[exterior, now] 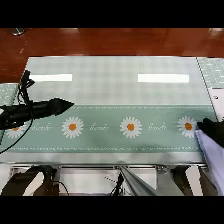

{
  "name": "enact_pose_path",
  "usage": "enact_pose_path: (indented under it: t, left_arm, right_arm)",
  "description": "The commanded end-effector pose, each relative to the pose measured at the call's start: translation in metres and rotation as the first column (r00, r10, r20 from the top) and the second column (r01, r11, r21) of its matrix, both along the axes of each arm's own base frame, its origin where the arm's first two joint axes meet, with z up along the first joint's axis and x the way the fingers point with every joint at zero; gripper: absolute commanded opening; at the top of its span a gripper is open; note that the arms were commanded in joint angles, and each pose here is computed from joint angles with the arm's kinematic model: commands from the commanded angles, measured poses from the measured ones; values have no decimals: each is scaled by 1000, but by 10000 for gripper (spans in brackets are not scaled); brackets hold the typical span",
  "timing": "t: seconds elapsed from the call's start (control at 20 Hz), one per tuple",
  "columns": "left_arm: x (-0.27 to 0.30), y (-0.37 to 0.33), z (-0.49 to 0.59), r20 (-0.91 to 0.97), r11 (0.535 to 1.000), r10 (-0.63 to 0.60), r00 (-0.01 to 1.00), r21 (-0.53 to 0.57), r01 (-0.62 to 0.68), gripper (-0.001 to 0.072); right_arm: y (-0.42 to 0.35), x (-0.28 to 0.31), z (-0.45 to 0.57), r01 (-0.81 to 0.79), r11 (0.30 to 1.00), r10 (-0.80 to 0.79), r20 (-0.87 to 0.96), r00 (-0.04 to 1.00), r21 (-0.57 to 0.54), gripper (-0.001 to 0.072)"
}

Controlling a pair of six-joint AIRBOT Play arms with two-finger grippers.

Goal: Fold the shirts.

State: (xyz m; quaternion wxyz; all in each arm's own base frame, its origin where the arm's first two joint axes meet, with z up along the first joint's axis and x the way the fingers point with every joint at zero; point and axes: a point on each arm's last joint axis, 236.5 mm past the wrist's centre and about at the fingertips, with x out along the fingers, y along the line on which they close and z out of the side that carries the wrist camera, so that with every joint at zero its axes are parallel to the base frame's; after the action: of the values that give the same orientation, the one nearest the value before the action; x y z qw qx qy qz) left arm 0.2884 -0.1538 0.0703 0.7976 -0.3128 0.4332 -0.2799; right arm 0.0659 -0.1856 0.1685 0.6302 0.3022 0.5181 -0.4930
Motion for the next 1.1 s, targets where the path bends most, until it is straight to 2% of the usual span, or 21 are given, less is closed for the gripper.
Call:
enact_pose_path:
  t: [0.0, 0.1, 0.15, 0.2, 0.25, 0.3, 0.4, 0.45, 0.5, 0.6, 0.7, 0.75, 0.85, 0.9, 0.95, 1.0, 1.05]
  left_arm:
    - [4, 2, 0, 33, 1000, 0, 999, 20, -1, 25]
    - [13, 8, 1, 57, 999, 34, 998, 31, -36, 26]
    - [20, 13, 3, 75, 997, 65, 995, 36, -67, 25]
    - [28, 17, 7, 97, 994, 93, 991, 39, -97, 25]
    - [36, 21, 15, 120, 993, 108, 987, 41, -114, 25]
    - [47, 22, 29, 149, 992, 111, 983, 40, -118, 25]
    - [74, 19, 76, 228, 995, 81, 970, 32, -91, 25]
    - [87, 13, 103, 270, 998, 47, 962, 29, -57, 24]
    - [97, 0, 132, 320, 999, -5, 947, 33, -5, 24]
    - [104, -31, 171, 390, 994, -110, 914, 50, 98, 23]
    - [102, -60, 155, 368, 972, -215, 905, 171, 162, 24]
    - [98, -65, 127, 300, 952, -247, 921, 251, 174, 24]
    - [90, -58, 55, 148, 880, -269, 952, 439, 180, 23]
    - [93, -40, 20, 83, 833, -234, 969, 530, 156, 24]
    - [94, -22, -7, 19, 801, -178, 984, 583, 134, 25]
    - [90, -6, -27, -52, 782, -128, 990, 608, 134, 25]
    - [85, 2, -37, -107, 780, -104, 989, 608, 148, 25]
  right_arm:
    - [-2, -45, -9, 173, 983, -178, -97, 979, -65, 630]
    - [-12, -22, -11, 112, 992, -114, -35, 993, -60, 624]
    - [-16, 2, -10, 41, 998, -39, 36, 999, -55, 591]
    - [-16, 38, -6, -52, 998, 58, 152, 987, -43, 435]
    - [-7, 82, 2, -163, 986, 163, 298, 941, -25, 177]
    - [12, 137, 20, -307, 951, 281, 482, 830, -26, 39]
    - [62, 229, 71, -482, 874, 351, 772, 530, -66, 39]
    - [93, 262, 92, -561, 821, 377, 837, 396, -104, 39]
    - [126, 286, 98, -636, 756, 432, 847, 309, -153, 39]
    - [199, 311, 72, -794, 564, 611, 762, 216, -227, 39]
    - [256, 313, 8, -915, 339, 818, 549, 171, -220, 40]
    - [273, 312, -29, -940, 286, 879, 441, 181, -185, 39]
    - [281, 308, -95, -965, 235, 949, 243, 202, -114, 39]
    - [277, 307, -121, -963, 259, 953, 180, 242, -77, 39]
    - [273, 307, -143, -948, 317, 939, 152, 309, -30, 39]
    - [268, 308, -158, -927, 375, 918, 138, 371, 0, 39]
    - [267, 309, -167, -917, 398, 909, 128, 397, 20, 40]
